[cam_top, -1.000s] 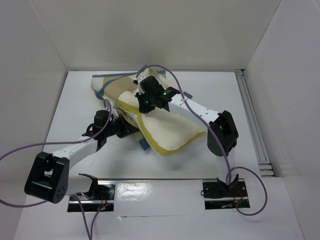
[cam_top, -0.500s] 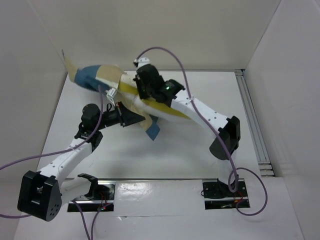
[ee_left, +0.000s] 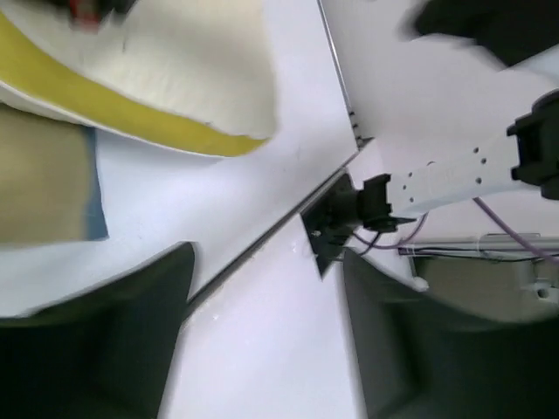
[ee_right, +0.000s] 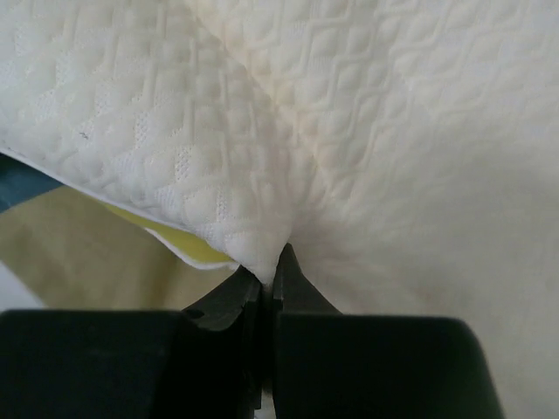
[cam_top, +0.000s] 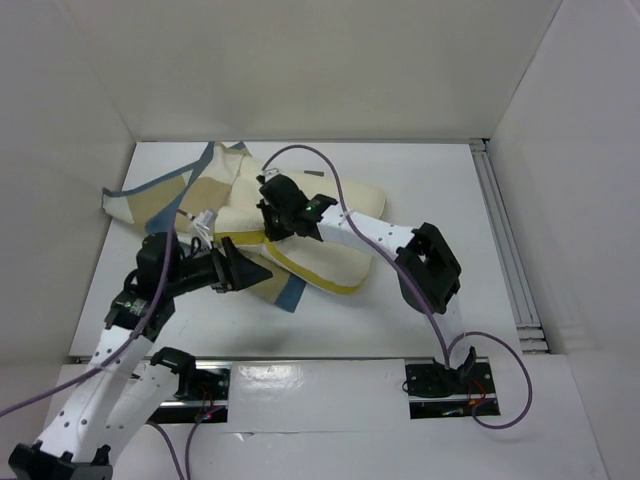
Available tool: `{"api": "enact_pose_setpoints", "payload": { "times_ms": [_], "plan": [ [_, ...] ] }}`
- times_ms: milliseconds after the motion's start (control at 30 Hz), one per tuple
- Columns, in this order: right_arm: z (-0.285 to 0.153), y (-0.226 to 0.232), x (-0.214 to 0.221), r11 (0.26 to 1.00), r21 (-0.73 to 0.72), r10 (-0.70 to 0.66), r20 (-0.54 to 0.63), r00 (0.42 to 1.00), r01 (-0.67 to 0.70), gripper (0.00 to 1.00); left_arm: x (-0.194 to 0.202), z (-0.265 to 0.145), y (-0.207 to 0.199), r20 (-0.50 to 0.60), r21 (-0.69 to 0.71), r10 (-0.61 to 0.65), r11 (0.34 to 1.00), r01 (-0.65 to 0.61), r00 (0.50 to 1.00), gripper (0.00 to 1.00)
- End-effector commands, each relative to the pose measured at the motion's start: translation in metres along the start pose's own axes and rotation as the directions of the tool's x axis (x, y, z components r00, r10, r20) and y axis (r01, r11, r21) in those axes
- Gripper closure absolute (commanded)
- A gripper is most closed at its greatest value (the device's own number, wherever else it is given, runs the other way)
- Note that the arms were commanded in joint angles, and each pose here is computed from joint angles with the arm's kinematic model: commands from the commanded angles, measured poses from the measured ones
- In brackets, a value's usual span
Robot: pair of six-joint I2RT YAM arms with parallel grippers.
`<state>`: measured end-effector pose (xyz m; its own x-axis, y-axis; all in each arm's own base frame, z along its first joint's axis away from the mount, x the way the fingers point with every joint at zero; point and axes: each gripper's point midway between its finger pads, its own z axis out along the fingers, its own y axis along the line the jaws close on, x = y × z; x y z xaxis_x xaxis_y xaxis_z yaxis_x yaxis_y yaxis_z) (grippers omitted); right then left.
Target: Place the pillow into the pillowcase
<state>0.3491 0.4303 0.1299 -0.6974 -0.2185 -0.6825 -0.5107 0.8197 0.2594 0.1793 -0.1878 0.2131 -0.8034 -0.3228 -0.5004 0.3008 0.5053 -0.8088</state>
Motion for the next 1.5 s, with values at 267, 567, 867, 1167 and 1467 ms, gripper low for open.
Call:
{"api": "enact_pose_setpoints", "payload": {
  "times_ms": [267,567,867,1167,1467],
  "plan": [
    [-0.044,-0.018,0.041,0.969,0.175,0.15,0.137,0.979,-0.173,1.0,-0.083,-0.046,0.002,0.171,-0.408,0.164,0.909,-0.082,0.971,0.23],
    [-0.084,-0.006,-0.023,0.986,0.157,0.025,0.193,0.981,-0.056,0.03,-0.114,-0.019,0.056,0.117,-0.627,0.025,0.777,0.054,0.993,0.28],
    [-0.101,-0.219,-0.047,0.921,0.271,0.231,0.201,0.952,-0.28,0.0,-0.108,0.001,0.073,0.043,-0.647,-0.03,0.761,0.051,0.999,0.28],
    [-0.052,-0.202,0.058,0.889,0.134,0.437,0.035,0.899,-0.437,0.57,-0.103,0.032,0.09,-0.076,-0.72,-0.056,0.694,-0.016,0.996,0.28],
    [-0.118,-0.07,0.087,0.964,-0.009,0.267,0.069,0.961,-0.267,0.53,-0.089,0.056,0.106,-0.199,-0.778,-0.096,0.621,-0.097,0.975,0.2]
  ]
}}
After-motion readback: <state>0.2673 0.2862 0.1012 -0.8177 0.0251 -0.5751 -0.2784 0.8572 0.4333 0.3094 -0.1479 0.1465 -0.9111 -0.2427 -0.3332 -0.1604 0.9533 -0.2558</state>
